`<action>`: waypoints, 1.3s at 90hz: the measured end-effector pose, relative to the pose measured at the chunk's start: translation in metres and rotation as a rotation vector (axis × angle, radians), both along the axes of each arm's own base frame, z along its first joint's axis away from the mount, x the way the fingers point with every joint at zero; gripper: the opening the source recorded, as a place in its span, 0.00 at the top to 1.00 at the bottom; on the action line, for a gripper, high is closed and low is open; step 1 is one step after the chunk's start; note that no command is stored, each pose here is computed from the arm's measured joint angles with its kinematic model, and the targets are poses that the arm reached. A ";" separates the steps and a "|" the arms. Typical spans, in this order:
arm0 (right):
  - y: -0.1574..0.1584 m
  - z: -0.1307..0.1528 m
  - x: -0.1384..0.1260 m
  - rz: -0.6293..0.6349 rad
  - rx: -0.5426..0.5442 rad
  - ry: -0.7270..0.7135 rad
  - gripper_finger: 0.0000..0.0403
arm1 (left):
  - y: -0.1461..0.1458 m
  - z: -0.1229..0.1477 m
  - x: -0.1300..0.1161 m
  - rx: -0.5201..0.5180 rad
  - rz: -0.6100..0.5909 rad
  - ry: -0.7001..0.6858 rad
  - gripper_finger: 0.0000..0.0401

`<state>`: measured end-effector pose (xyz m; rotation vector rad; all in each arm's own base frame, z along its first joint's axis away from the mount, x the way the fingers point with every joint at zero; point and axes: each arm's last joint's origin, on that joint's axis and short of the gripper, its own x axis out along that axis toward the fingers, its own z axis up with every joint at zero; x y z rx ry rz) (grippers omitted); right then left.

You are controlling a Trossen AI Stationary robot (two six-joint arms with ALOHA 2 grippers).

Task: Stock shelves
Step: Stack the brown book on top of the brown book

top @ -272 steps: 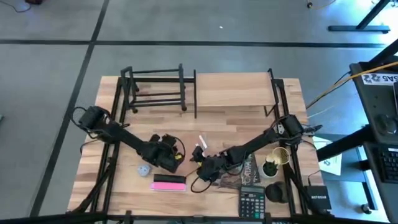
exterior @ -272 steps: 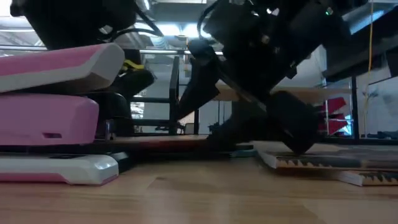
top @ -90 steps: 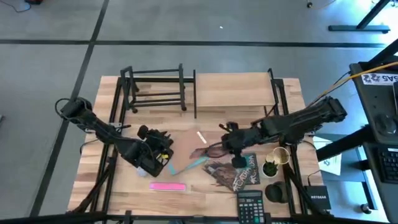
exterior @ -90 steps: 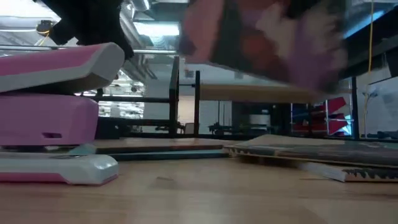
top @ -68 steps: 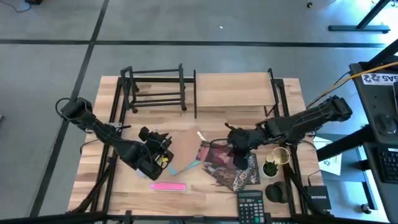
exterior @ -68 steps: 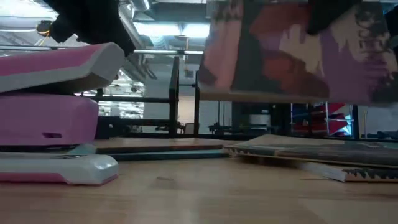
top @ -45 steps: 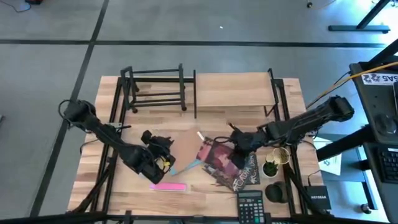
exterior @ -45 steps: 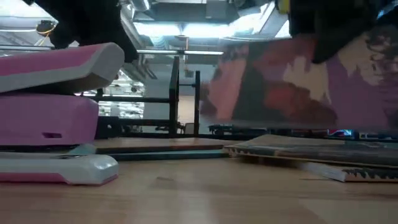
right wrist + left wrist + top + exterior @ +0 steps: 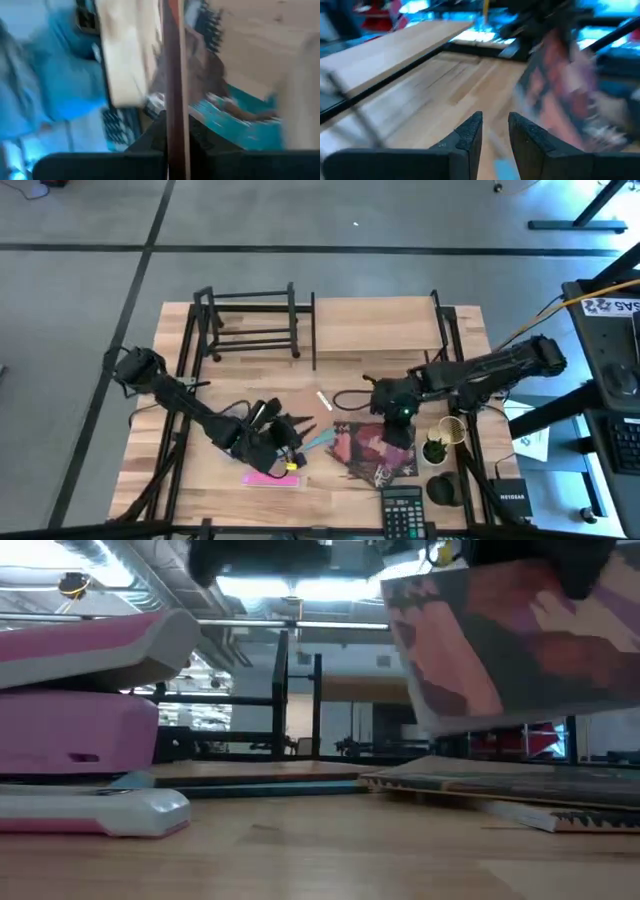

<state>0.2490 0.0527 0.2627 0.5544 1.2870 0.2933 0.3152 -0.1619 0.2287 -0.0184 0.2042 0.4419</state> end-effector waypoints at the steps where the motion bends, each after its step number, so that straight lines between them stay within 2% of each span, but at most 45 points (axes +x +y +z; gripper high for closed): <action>1: -0.001 0.001 0.001 0.012 -0.010 0.004 0.98 | 0.000 0.001 0.001 -0.003 -0.009 -0.004 0.81; 14: -0.011 -0.004 0.022 0.167 -0.158 0.102 0.98 | 0.011 0.004 0.012 -0.028 -0.175 0.007 0.80; 34: -0.011 -0.014 0.056 0.338 -0.217 0.080 0.98 | 0.042 0.001 0.030 -0.069 -0.293 0.032 0.66; 51: -0.012 -0.014 0.065 0.363 -0.303 0.061 0.98 | 0.065 -0.016 0.044 -0.086 -0.277 0.077 0.52; 68: -0.013 -0.013 0.068 0.347 -0.369 0.038 0.98 | 0.072 -0.031 0.054 -0.138 -0.320 0.073 0.49; 76: -0.013 -0.013 0.069 0.342 -0.383 0.024 0.98 | 0.071 -0.033 0.055 -0.161 -0.316 0.072 0.52; 84: -0.014 -0.012 0.071 0.336 -0.407 0.016 0.98 | 0.072 -0.036 0.055 -0.182 -0.285 0.078 0.60; 103: -0.015 0.003 0.074 0.316 -0.480 -0.006 0.96 | 0.073 -0.035 0.054 -0.170 -0.247 0.072 0.95; 117: -0.014 0.042 0.063 0.306 -0.517 -0.076 0.88 | 0.068 -0.038 0.050 -0.188 -0.137 0.090 0.99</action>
